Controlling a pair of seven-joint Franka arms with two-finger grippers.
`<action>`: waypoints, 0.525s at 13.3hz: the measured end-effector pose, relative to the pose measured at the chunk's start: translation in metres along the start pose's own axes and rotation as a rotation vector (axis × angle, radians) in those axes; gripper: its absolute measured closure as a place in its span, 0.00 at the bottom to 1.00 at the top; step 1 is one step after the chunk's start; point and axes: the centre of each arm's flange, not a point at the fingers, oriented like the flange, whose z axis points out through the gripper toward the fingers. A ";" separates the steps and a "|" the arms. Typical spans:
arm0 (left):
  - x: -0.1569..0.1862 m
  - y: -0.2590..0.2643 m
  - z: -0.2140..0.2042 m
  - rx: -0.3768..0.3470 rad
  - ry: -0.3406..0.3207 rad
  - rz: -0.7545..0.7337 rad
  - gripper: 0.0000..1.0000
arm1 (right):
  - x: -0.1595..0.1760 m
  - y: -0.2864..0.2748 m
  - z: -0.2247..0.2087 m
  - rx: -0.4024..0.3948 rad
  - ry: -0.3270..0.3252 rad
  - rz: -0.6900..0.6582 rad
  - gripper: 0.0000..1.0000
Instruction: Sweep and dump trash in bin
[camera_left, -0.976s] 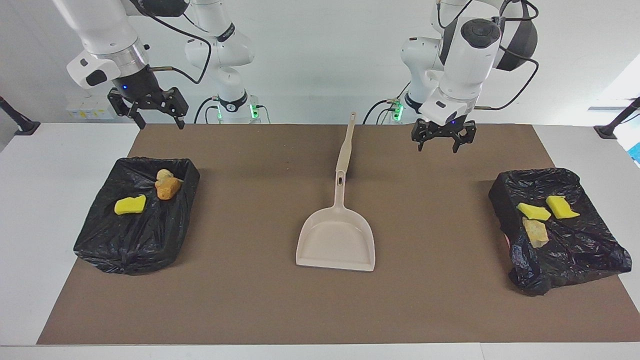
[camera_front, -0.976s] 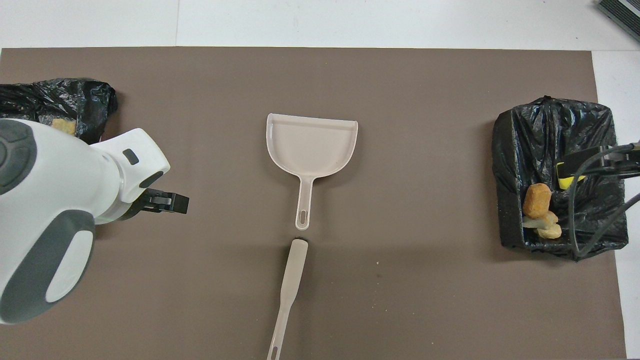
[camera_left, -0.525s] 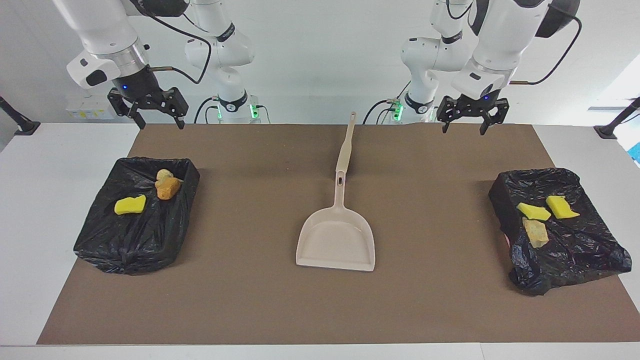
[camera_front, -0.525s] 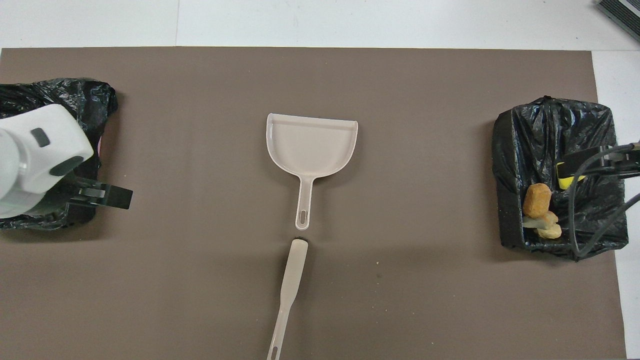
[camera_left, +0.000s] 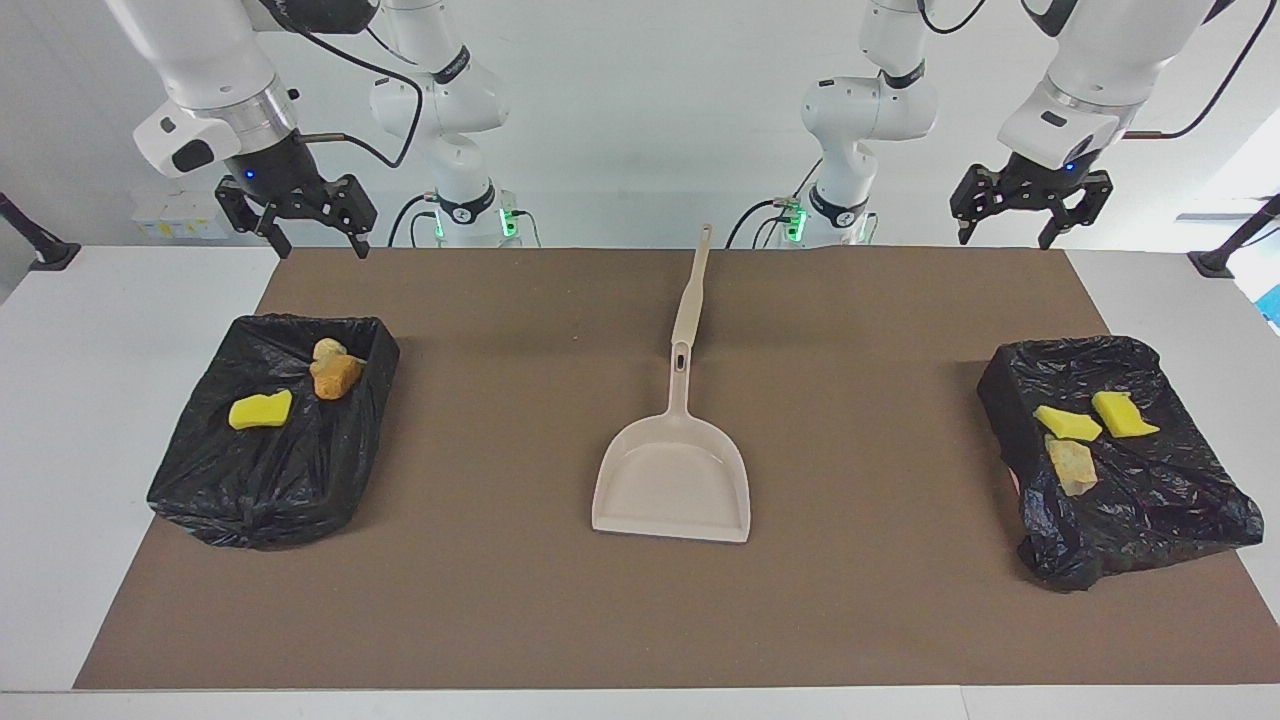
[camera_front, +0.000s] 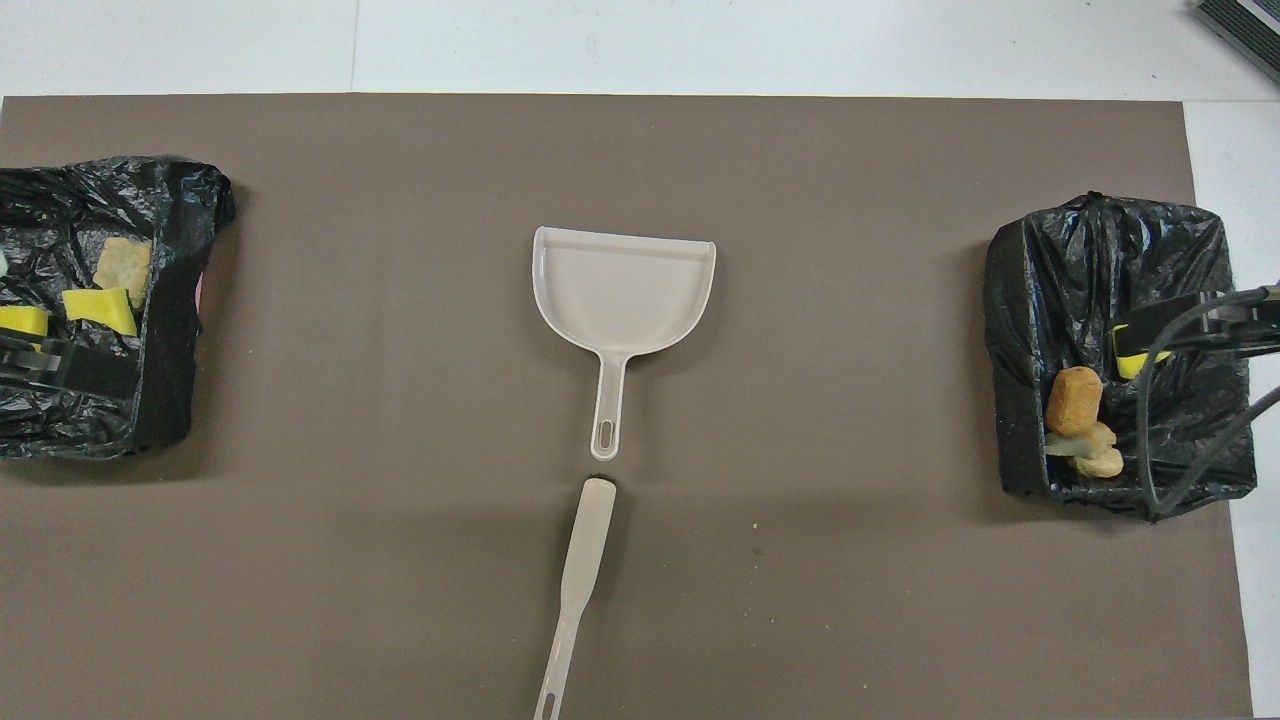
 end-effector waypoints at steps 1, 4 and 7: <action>0.003 -0.011 -0.002 -0.005 -0.003 -0.002 0.00 | 0.000 0.000 0.000 0.000 0.000 0.000 0.00; 0.015 -0.030 -0.011 -0.033 -0.019 -0.025 0.00 | 0.000 0.000 0.000 0.000 0.000 0.000 0.00; 0.023 -0.033 -0.014 -0.069 -0.014 -0.029 0.00 | 0.000 0.000 0.000 0.000 0.000 0.000 0.00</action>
